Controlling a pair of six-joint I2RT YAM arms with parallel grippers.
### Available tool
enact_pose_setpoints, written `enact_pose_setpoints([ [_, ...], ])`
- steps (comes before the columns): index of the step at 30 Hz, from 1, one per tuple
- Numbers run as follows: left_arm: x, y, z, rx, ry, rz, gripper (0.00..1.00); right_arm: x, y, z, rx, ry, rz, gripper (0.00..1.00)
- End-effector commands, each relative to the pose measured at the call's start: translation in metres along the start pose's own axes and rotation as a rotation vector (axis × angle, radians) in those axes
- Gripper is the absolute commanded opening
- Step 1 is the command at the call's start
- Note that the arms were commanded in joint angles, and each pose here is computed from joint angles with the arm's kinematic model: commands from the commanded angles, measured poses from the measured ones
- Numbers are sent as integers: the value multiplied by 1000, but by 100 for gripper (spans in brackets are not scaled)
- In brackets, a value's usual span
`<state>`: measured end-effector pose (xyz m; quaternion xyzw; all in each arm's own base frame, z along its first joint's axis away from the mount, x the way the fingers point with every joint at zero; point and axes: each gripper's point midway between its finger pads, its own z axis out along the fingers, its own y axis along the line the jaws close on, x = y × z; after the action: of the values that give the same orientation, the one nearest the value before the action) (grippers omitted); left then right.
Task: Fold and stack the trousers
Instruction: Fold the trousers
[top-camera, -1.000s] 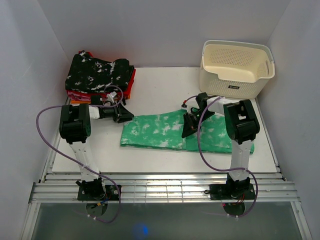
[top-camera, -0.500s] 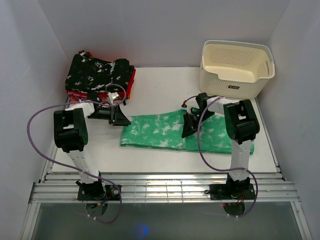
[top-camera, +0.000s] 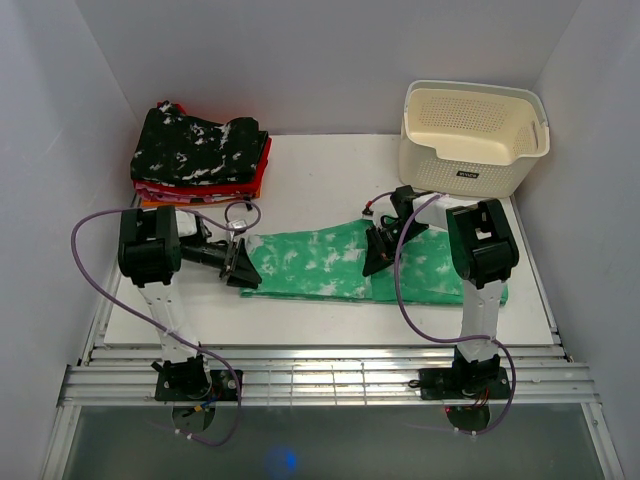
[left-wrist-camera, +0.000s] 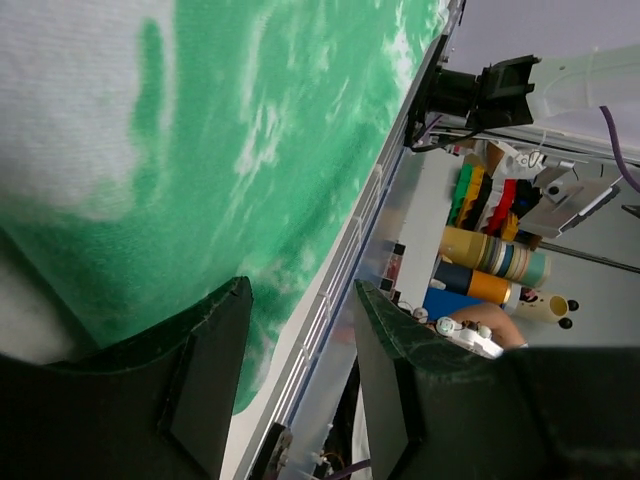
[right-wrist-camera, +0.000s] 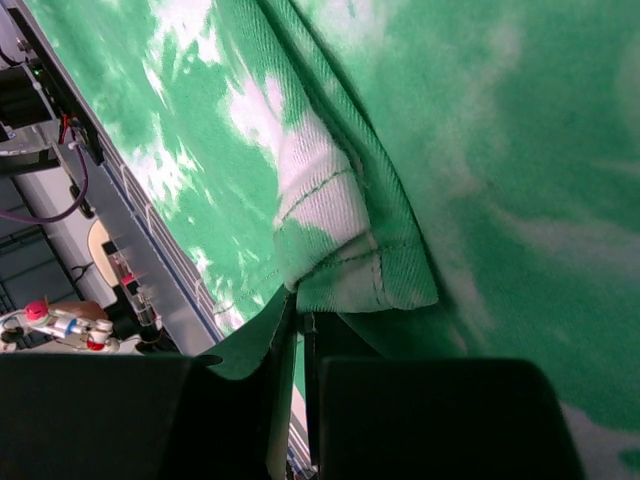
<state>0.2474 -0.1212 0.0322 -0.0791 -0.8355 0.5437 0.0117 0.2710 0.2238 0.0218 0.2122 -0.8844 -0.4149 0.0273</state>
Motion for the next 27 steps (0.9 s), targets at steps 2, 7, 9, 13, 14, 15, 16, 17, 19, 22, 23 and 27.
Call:
enact_pose_setpoints([
  [2,-24,9,-17,-128,-52,161,58,5,-24,13,87,41,-25,8],
  [7,-33,4,-53,-215,-193,208,59,4,-24,13,91,41,-28,8],
  [9,-26,16,-63,-243,-210,164,58,4,-25,13,95,42,-28,8],
  [13,-24,44,-70,-310,-225,85,57,3,-26,14,100,40,-32,8],
  [14,-24,48,-67,-316,-224,71,57,3,-26,13,103,41,-34,8],
  [15,-26,49,-67,-314,-226,61,57,3,-27,14,106,42,-35,8],
  [16,-29,53,-65,-304,-230,42,57,2,-27,13,109,41,-37,9],
  [17,-30,55,-64,-302,-234,31,57,3,-27,13,112,42,-36,10],
  [19,-35,56,-58,-281,-238,23,56,2,-28,13,118,42,-34,16],
  [22,-37,47,-47,-220,-232,27,54,3,-30,13,127,46,-32,22],
  [23,-37,45,-40,-204,-219,29,52,2,-30,13,127,46,-34,24],
  [27,-41,45,-30,-191,-209,25,49,3,-33,15,131,52,-27,25],
])
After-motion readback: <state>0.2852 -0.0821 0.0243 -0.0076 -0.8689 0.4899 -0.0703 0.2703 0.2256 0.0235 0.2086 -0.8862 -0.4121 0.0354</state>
